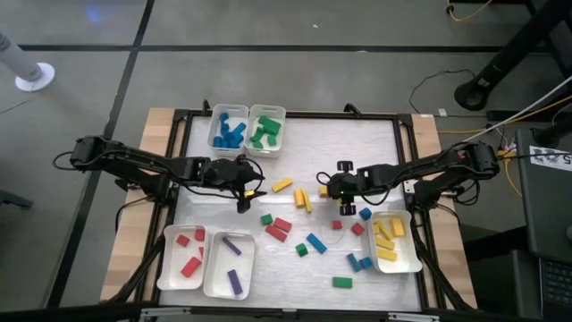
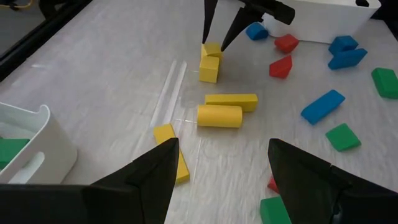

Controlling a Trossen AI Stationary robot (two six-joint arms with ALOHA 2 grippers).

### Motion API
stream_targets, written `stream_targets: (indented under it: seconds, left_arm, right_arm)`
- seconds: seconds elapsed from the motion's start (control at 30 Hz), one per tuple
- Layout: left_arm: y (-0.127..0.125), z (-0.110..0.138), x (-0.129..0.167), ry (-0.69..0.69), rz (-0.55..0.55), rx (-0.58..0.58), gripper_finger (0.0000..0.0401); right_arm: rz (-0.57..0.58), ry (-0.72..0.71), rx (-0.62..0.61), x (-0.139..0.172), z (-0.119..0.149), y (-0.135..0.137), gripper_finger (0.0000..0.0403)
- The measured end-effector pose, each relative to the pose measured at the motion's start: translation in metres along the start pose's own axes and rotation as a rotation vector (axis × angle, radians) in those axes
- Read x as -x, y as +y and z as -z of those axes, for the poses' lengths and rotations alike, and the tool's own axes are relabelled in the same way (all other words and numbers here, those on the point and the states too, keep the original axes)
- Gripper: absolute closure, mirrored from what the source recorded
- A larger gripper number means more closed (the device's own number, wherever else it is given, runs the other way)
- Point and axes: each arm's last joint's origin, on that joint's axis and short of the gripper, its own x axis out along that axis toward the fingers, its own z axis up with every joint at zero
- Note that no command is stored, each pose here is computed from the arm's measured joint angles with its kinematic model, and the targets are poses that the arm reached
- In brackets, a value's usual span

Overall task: Sort blocks
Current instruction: Put the yellow block into the bottom right white bin

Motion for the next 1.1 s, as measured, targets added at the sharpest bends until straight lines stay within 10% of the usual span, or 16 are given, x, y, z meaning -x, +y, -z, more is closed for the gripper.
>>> stream_targets:
  seconds: [0.43,1.1]
  left_arm:
    - [0.0,0.0,0.0,0.0,0.0,0.0,0.0164]
    - [-0.003,0.0,0.001,-0.002,0.012,0.036,0.0164]
  right_arm:
    - [-0.035,0.002,0.005,-0.001,0.0,0.001,0.0156]
    - [-0.115,0.055,-0.029,-0.028,0.003,-0.007,0.0209]
